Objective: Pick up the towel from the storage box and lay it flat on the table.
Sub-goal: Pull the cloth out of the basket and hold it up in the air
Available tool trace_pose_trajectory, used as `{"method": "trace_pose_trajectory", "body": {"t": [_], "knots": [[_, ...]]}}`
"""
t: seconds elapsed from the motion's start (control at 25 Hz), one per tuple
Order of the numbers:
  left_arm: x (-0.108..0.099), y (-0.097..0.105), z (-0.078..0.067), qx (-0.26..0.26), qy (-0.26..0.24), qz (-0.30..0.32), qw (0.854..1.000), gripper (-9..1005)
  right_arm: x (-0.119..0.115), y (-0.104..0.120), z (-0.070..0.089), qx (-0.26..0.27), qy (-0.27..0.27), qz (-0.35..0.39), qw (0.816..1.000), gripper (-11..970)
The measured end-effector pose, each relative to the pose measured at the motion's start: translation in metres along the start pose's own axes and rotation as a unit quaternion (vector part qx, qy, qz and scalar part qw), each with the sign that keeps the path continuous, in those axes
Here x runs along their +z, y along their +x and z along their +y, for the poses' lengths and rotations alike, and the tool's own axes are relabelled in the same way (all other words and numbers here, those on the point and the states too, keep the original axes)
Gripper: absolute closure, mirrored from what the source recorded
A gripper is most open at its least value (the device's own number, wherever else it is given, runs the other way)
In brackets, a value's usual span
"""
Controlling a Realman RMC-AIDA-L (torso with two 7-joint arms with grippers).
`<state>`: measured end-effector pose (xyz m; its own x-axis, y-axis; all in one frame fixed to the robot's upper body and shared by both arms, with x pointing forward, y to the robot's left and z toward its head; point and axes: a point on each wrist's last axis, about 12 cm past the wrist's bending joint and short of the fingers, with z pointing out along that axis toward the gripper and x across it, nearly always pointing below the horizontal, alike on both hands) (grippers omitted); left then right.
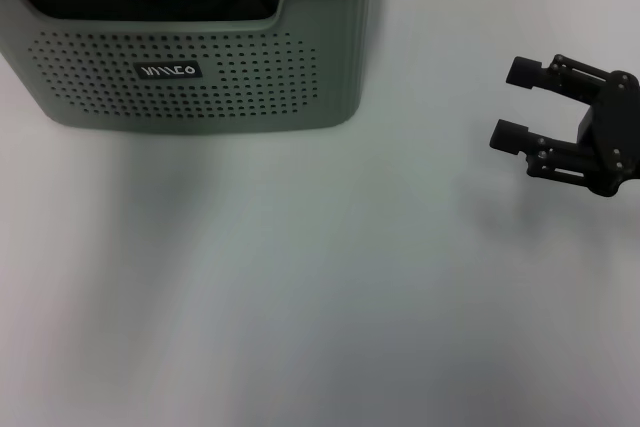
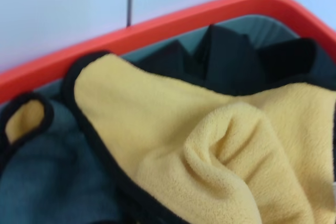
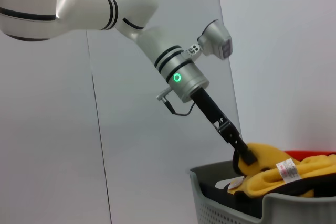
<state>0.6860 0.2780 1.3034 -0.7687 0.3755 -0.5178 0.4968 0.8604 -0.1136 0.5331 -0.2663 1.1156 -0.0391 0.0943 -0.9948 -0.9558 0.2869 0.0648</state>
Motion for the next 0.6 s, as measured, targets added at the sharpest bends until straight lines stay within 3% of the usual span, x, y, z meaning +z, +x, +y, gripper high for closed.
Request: {"method": "trace_pose_trajectory", "body": {"t": [0.28, 0.6], "knots": [[-0.022, -0.013, -0.016, 0.055, -0.011, -0.012, 0.998, 955, -0.001, -0.002, 0.000, -0.003, -0.002, -0.002, 1.000, 192], [-0.047, -0.034, -0.055, 0.164, -0.031, -0.008, 0.986, 956, -0.008, -0.009, 0.001, -0.009, -0.012, -0.018, 1.000, 193]]}}
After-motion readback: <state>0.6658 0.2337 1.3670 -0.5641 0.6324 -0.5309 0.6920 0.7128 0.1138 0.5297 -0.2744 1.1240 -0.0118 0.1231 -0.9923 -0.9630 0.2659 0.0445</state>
